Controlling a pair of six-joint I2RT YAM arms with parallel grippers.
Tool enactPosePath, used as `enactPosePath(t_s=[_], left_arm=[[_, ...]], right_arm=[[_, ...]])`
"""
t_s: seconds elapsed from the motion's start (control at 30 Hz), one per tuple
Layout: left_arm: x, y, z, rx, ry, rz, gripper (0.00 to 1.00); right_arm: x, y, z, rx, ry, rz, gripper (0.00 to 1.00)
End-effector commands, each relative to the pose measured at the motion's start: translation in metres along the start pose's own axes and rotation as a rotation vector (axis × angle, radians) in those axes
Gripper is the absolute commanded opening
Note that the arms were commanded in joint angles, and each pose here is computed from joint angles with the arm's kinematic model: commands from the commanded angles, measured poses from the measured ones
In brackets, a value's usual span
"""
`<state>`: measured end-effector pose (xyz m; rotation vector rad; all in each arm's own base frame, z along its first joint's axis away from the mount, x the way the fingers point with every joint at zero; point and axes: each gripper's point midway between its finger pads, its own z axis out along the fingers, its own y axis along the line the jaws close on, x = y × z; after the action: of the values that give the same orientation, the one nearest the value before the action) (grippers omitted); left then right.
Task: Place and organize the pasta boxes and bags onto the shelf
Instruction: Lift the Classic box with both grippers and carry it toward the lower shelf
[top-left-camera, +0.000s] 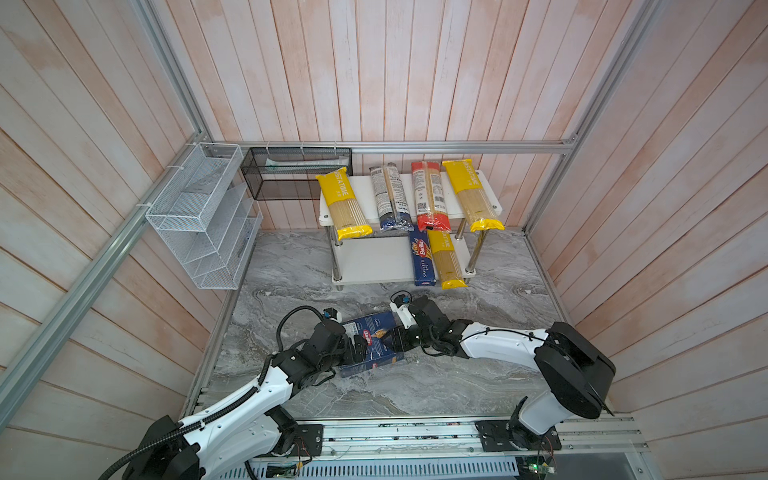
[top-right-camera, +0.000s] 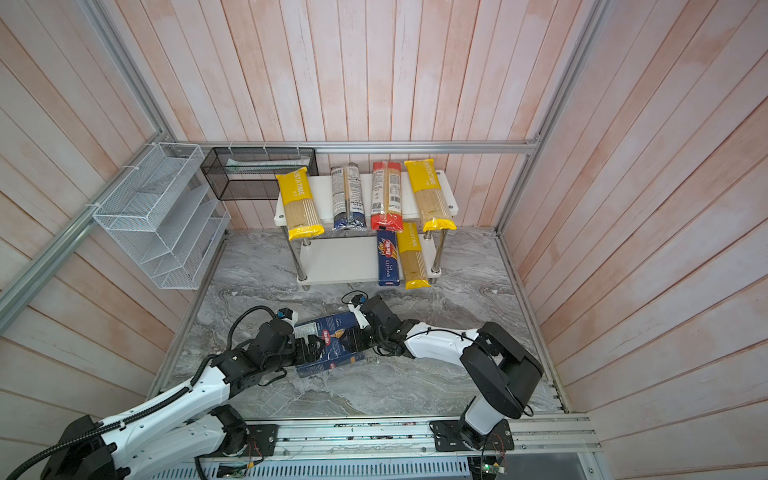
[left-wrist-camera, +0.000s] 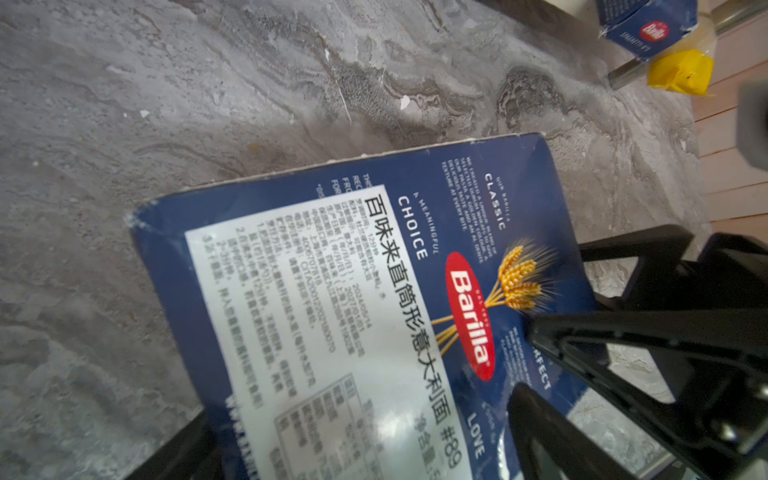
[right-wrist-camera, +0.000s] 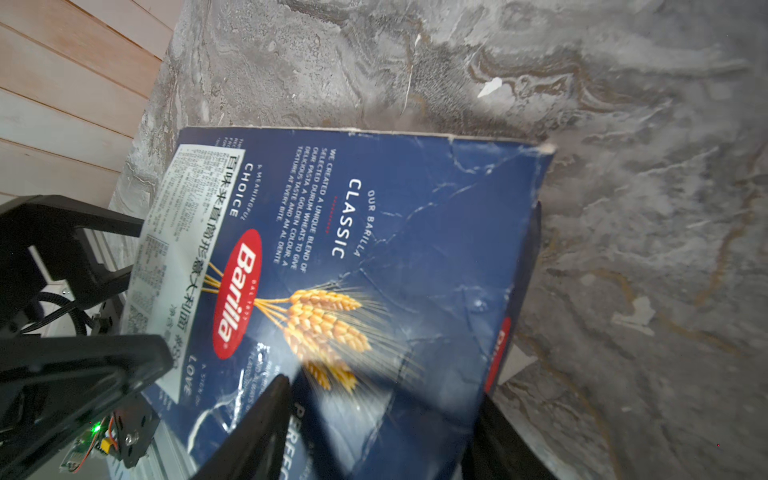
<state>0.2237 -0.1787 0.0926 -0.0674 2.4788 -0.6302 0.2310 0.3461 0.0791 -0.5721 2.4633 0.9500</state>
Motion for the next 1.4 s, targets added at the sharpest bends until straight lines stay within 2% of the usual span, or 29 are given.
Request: enactPosePath(t_s=[0.0, 0.27, 0.7, 0.87, 0.97, 1.37], left_arm=[[-0.056, -0.096, -0.031, 0.36, -0.179, 0.069, 1.0], [-0.074, -0.11, -0.037, 0.374, -0.226, 0.109, 1.0], [-0.094, -0.126, -0.045, 0.386, -0.297, 0.162, 1.0], [-0.111, -0.135, -0.043, 0.371, -0.333, 0.175, 1.0], [-0.124, -0.13, -0.037, 0.338, -0.351, 0.129, 1.0], [-0.166, -0.137, -0.027, 0.363, -0.383, 0.147, 1.0]], right_arm=[[-0.038, 0.075, -0.022, -0.243, -0.105, -0.104, 0.6], [-0.058, 0.08, -0.028, -0.255, -0.189, -0.08, 0.58], [-0.101, 0.091, -0.047, -0.247, -0.296, -0.107, 0.56], [-0.115, 0.094, -0.049, -0.25, -0.326, -0.099, 0.55], [-0.125, 0.091, -0.053, -0.249, -0.361, -0.082, 0.55], [-0.157, 0.088, -0.064, -0.272, -0.426, -0.063, 0.55]])
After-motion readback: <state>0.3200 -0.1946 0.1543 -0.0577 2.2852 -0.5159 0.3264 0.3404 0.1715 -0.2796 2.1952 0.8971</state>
